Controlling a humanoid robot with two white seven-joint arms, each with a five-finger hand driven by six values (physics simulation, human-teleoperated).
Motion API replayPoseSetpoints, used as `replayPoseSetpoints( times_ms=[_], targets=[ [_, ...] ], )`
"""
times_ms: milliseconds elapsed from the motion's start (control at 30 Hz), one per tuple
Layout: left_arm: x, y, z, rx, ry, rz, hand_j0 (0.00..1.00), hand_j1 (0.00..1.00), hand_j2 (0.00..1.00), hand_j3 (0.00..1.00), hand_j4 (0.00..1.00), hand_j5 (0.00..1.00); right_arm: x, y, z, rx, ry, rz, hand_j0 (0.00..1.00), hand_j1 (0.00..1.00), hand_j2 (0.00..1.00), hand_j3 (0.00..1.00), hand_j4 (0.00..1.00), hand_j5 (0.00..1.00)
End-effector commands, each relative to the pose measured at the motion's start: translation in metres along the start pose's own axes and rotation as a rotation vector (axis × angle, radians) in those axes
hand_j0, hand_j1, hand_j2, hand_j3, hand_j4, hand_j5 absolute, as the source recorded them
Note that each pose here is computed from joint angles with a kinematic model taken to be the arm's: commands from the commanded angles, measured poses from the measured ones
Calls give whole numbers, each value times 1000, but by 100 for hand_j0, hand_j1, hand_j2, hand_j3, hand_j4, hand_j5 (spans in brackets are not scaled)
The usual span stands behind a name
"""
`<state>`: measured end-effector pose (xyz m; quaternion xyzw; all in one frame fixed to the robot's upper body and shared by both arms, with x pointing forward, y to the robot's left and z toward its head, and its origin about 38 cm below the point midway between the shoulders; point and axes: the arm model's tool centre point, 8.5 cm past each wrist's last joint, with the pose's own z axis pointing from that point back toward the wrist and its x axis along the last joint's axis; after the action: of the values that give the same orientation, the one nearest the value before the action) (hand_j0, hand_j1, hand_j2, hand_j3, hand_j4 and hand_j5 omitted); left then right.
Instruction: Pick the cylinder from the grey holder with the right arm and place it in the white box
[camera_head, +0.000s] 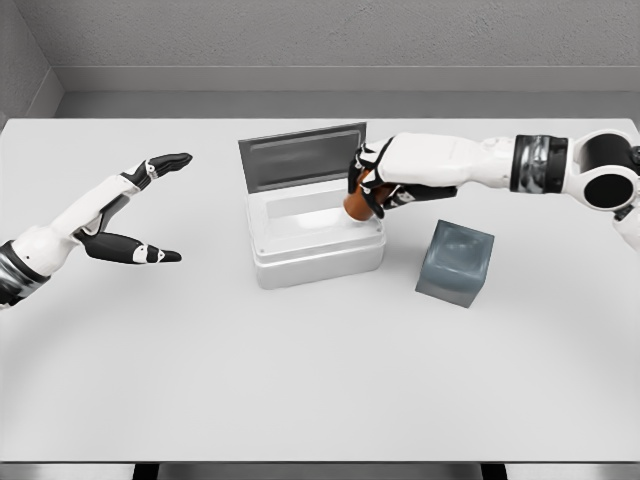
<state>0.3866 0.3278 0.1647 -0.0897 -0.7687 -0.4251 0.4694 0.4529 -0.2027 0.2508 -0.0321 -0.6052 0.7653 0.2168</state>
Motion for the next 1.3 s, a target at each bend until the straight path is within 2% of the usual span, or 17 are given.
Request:
replayPoseSetpoints(
  times_ms=[0, 333, 400, 600, 767, 1033, 1067, 1267],
  targets=[
    [0, 1, 0, 6, -3, 7, 100, 100, 100, 100, 100, 100, -5, 2, -3, -5, 11, -16, 21, 21, 21, 21, 21, 21],
    [0, 0, 2, 14, -4, 23, 100, 100, 100, 100, 100, 100, -8, 1, -5, -15, 17, -24, 21, 21, 21, 21, 21, 21],
    [0, 0, 2, 14, -4, 23, 100, 100, 100, 100, 100, 100, -9, 0, -4, -17, 18, -23, 31, 31, 31, 31, 31, 31],
    [0, 0, 2, 14, -4, 23, 100, 100, 100, 100, 100, 100, -9, 0, -3, -21, 20, -24, 48, 48, 48, 48, 48, 48],
    [0, -1, 1, 15, -6, 25, 100, 100, 100, 100, 100, 100, -9, 0, -4, -21, 18, -24, 50, 50, 50, 50, 50, 50],
    [0, -2, 1, 15, -8, 28, 100, 100, 100, 100, 100, 100, -11, 1, -4, -21, 23, -29, 69, 69, 69, 69, 69, 69],
    [0, -2, 1, 15, -8, 28, 100, 100, 100, 100, 100, 100, -11, 0, -4, -20, 24, -27, 75, 75, 75, 75, 75, 75],
    [2, -2, 6, 27, -12, 26, 100, 100, 100, 100, 100, 100, -9, 0, -7, -19, 15, -26, 87, 87, 87, 87, 87, 87]
  ],
)
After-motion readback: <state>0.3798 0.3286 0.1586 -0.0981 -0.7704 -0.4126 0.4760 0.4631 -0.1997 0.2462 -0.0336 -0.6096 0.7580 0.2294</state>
